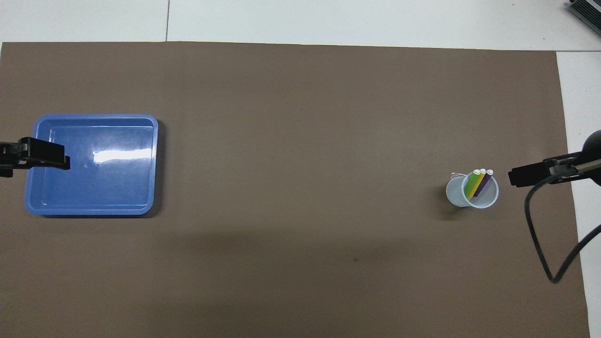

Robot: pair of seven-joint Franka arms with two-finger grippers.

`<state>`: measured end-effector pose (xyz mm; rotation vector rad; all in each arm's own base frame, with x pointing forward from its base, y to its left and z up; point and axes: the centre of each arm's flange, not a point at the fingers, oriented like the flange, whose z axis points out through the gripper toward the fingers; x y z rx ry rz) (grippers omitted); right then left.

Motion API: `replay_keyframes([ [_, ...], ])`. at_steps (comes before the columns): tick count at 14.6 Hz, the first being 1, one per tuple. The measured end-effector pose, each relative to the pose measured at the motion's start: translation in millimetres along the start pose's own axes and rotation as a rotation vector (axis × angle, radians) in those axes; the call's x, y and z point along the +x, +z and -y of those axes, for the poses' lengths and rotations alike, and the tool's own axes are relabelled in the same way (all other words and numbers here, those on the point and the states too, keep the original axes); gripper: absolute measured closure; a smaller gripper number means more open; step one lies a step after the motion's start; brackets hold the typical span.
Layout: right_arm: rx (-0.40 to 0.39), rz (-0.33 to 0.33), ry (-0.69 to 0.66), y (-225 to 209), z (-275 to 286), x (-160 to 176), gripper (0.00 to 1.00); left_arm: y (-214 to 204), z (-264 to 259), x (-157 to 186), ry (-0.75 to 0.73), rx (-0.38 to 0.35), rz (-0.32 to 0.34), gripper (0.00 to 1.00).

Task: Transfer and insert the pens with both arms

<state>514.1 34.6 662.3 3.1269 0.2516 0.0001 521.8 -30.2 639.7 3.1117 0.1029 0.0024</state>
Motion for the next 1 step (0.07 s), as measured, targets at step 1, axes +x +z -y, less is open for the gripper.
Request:
replay_keyframes([
  [1,0.0,0.001,0.0,0.4,0.0,0.1,0.0,0.0,0.2,0.0,0.0,0.0,0.0,0.0],
])
